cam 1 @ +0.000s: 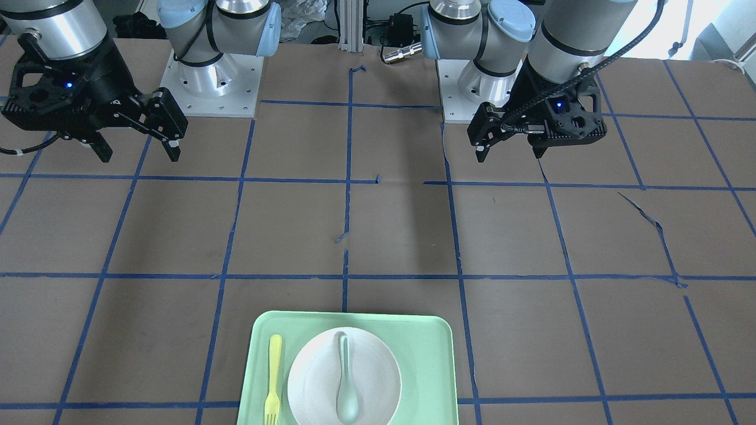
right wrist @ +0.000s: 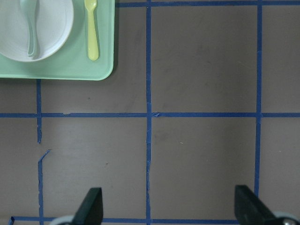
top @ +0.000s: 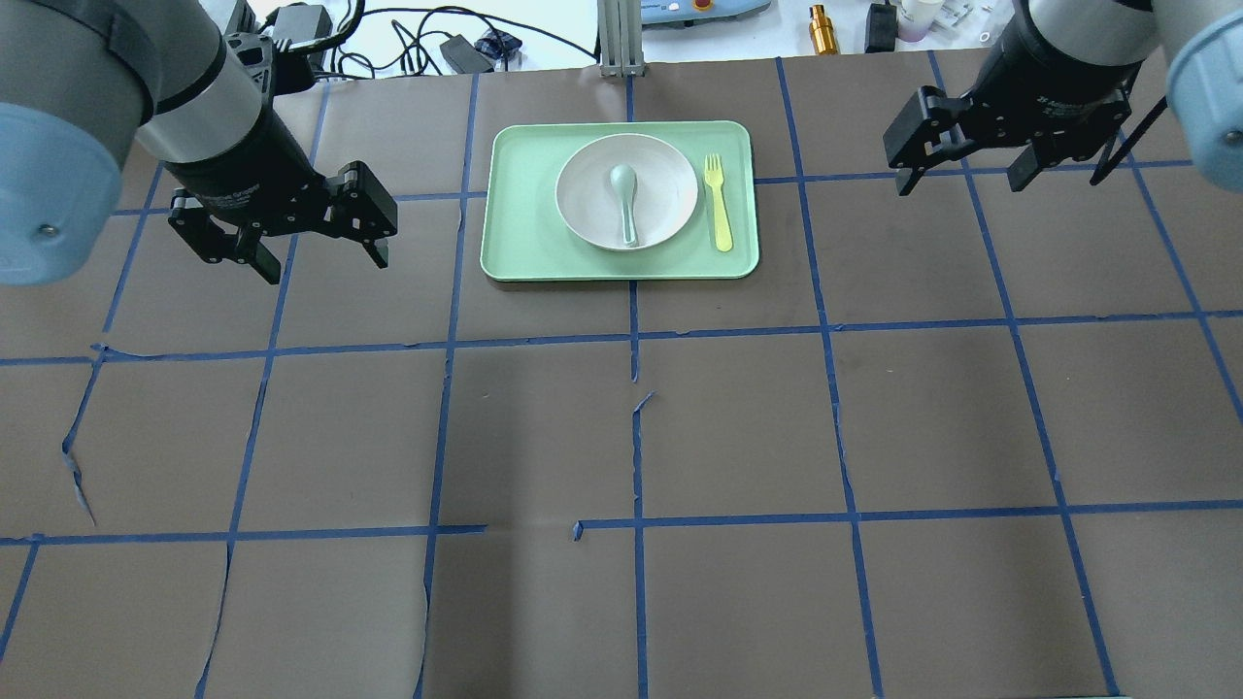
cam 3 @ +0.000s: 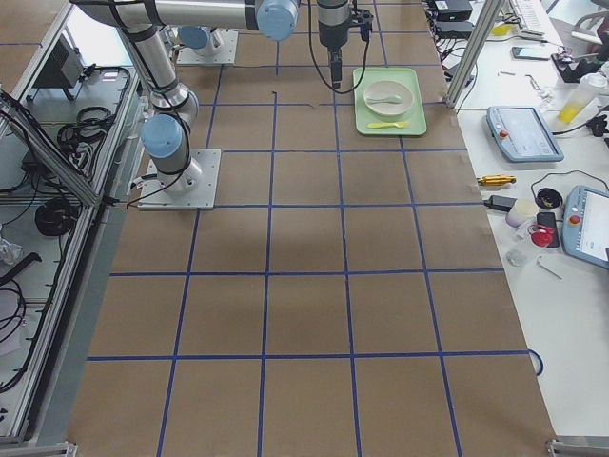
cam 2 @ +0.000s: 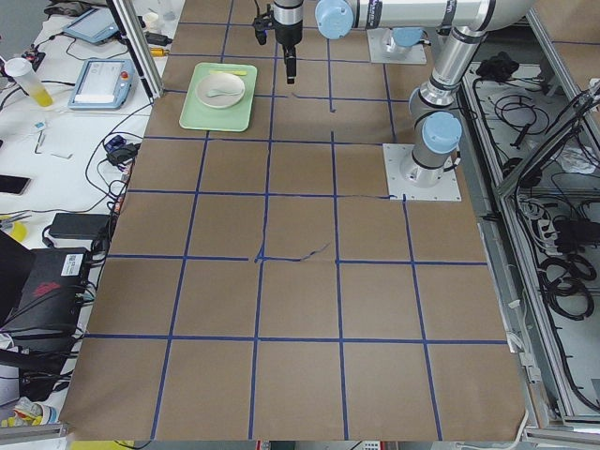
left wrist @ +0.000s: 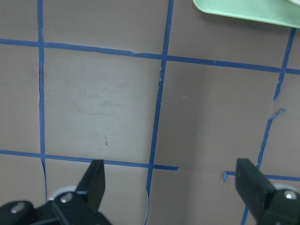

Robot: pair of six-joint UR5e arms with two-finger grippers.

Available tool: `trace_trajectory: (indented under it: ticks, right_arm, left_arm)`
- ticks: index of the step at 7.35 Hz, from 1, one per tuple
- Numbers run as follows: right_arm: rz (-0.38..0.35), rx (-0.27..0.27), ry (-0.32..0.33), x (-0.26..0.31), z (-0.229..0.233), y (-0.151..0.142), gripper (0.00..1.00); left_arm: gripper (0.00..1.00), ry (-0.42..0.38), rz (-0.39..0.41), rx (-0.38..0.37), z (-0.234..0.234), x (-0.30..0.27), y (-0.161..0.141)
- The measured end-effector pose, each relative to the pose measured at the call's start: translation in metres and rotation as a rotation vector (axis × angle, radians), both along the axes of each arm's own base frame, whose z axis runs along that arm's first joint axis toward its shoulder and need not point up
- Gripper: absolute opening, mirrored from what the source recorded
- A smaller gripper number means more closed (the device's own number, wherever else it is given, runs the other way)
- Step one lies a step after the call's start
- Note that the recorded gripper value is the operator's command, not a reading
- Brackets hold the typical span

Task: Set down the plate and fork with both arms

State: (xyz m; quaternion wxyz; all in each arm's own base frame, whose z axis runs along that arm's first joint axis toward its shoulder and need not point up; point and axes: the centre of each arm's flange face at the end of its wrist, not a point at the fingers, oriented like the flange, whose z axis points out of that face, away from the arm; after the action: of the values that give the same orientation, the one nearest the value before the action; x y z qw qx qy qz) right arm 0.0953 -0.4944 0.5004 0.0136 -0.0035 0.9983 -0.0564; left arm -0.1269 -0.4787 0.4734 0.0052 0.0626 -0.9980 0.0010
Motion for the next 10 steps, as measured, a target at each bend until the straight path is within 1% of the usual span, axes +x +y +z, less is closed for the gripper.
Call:
trace_trajectory:
  ticks: [2,3,4,5,8,10]
  right_arm:
    - [-0.005,-0.001,-0.002,0.000,-0.002,-0.001,1.00]
    - [-0.024,0.001,0.005,0.000,-0.005,0.000,1.00]
    - [-0.057,0.003,0.023,-0.001,-0.009,0.002,1.00]
    - [-0.074,0.005,0.038,-0.001,-0.012,0.003,1.00]
    - [-0.038,0.013,0.046,0.018,-0.016,0.006,1.00]
    - [-0.028,0.014,0.046,0.022,-0.015,0.007,1.00]
  left_arm:
    - [1.00,-0.001,0.000,-0.001,0.001,0.000,0.000]
    - [1.00,0.000,0.000,-0.002,0.001,0.000,0.000]
    - [1.00,0.000,0.000,-0.002,0.001,0.000,0.001]
    - [1.00,0.000,0.000,-0.002,0.001,0.000,0.001]
    - [1.00,0.000,0.000,-0.001,0.001,0.000,0.000]
    - [1.00,0.000,0.000,0.000,0.000,0.000,0.000]
